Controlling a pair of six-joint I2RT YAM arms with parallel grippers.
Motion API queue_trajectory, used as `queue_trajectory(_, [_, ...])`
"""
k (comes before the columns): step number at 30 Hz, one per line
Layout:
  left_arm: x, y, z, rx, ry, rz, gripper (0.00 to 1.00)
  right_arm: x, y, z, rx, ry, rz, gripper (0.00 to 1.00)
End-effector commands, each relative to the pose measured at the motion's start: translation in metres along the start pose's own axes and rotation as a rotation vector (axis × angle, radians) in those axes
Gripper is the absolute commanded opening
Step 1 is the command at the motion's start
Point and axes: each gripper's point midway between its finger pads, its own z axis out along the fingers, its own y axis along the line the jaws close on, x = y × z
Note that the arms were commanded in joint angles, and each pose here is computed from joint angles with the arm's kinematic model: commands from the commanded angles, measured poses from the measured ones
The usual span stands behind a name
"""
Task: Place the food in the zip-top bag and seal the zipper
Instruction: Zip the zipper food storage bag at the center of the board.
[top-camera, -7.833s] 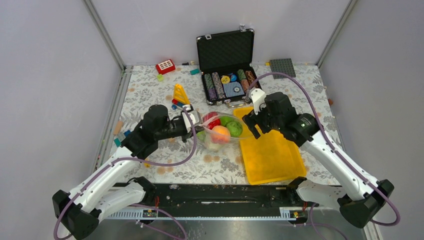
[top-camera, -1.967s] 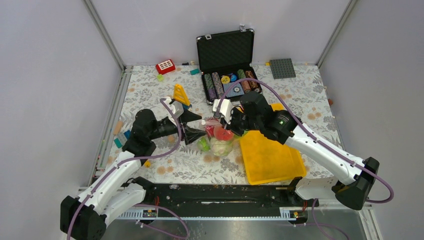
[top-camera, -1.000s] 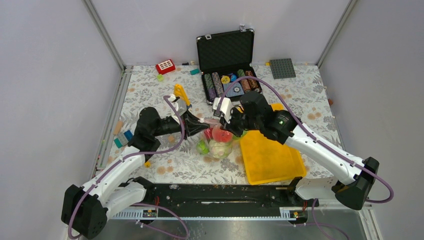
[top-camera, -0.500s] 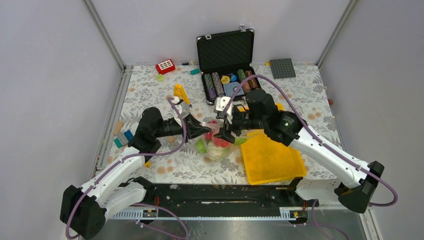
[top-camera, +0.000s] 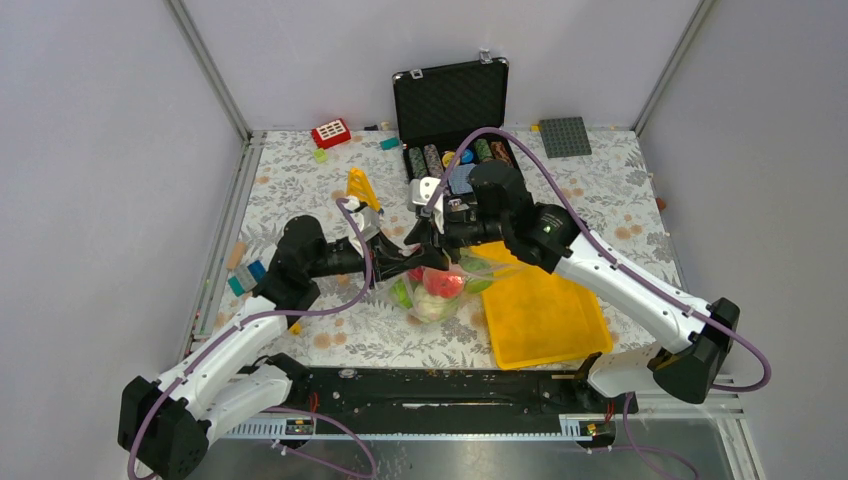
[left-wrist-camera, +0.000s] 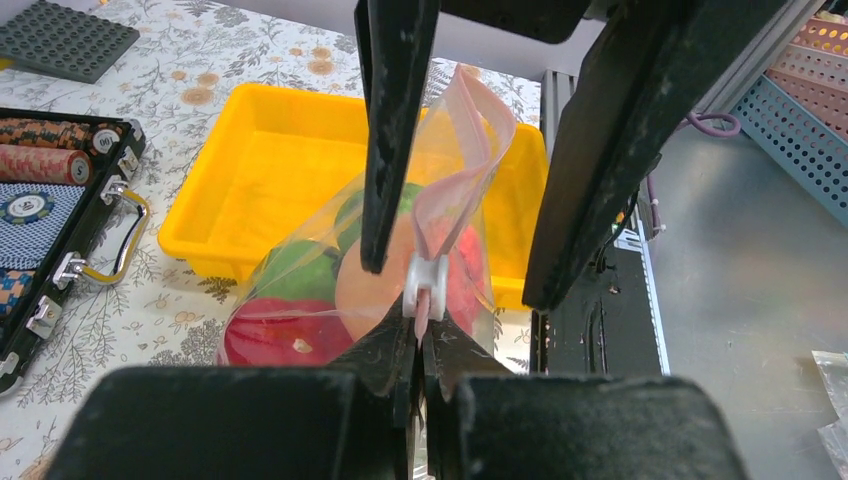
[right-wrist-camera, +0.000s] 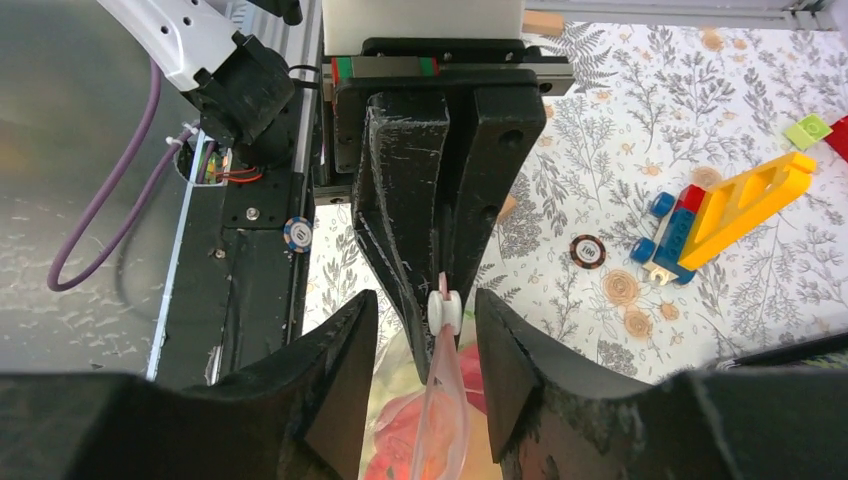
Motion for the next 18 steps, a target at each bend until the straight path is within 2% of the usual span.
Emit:
queue_trajectory(1, [-0.032,-0.001,-0.001,-0.014,-0.057,0.094,0.00,-0.024,0.009,0.001,-0.050,-0.055,-0.023,0.48])
queue_trajectory(5, [-0.034,-0.001,-0.002,-0.022,-0.061,0.100,0.00,-0.017,0.010,0.005,-0.041,-0.032,-0.028,0.47])
queue_trajectory(11, [-0.036,-0.002,-0.004,-0.032,-0.068,0.109,0.00,-0.008,0.006,0.010,-0.029,0.001,-0.017,0.30])
queue_trajectory(17, [-0.038,-0.005,-0.006,-0.033,-0.080,0.122,0.00,0.000,0.002,0.013,-0.006,0.028,-0.007,0.30])
queue_trajectory(18, [-0.038,-0.004,-0.007,-0.039,-0.081,0.124,0.00,0.001,0.002,0.013,-0.005,0.031,-0.005,0.27])
